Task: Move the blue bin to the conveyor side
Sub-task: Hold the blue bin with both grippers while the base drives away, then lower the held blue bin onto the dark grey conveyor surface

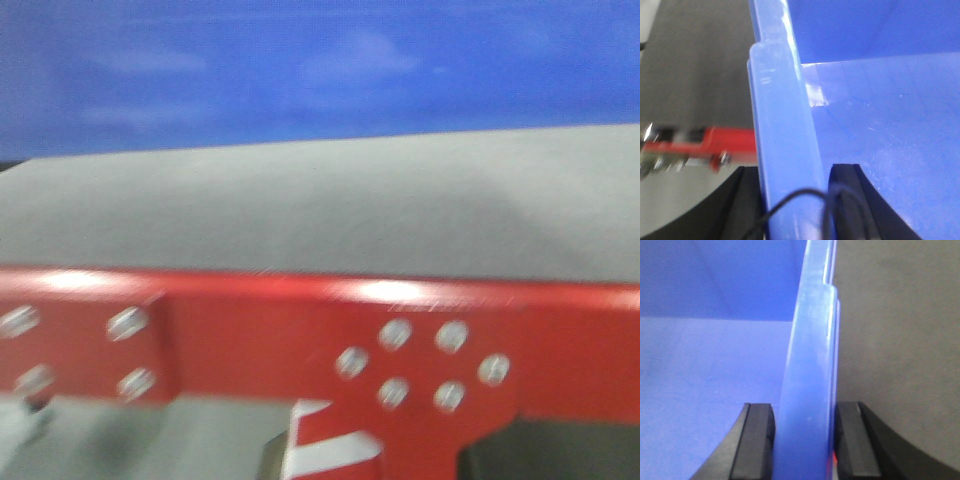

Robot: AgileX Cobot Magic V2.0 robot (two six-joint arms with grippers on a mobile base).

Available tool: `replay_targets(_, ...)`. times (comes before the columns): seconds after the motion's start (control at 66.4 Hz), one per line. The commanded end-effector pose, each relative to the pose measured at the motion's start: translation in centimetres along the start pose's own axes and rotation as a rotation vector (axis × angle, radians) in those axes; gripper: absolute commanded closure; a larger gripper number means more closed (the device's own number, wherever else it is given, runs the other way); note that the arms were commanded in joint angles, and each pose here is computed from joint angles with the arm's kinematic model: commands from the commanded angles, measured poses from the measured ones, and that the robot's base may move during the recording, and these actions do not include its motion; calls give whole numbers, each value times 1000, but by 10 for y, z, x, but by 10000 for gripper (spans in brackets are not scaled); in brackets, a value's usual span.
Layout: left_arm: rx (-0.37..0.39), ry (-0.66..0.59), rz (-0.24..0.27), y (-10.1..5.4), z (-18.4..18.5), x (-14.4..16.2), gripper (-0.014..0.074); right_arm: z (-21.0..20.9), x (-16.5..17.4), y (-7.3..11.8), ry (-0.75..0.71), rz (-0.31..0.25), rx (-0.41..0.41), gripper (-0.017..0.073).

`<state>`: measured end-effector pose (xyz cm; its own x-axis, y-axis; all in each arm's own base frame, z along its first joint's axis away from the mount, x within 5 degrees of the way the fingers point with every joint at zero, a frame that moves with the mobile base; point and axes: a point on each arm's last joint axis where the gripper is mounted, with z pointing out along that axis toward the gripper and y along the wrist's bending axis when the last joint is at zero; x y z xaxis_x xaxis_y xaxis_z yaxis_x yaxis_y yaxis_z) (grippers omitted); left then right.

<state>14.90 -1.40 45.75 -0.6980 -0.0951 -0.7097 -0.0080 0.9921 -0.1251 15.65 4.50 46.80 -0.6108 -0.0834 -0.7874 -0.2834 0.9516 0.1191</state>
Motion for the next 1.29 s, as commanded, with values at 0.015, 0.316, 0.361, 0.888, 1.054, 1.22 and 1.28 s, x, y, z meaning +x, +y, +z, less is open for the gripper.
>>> replay_targets(0.015,-27,-108,39,3,-11,-6,611,-12,-10,-4,-131,-47,58,636)
replay_targets(0.316,-27,-108,39,3,-11,-6,611,-12,-10,-4,-131,-47,58,636)
replay_targets(0.361,-27,-108,39,3,-11,-6,611,-12,-10,-4,-131,-47,58,636)
replay_targets(0.888,-27,-108,39,3,-11,-6,611,-12,-10,-4,-131,-47,58,636)
replay_targets(1.054,-27,-108,39,3,-11,-6,611,-12,-10,-4,-131,-47,58,636)
replay_targets(1.22,-27,-108,39,3,-11,-6,611,-12,-10,-4,-131,-47,58,636)
replay_targets(1.28,-27,-108,39,3,-11,-6,611,-12,-10,-4,-131,-47,58,636)
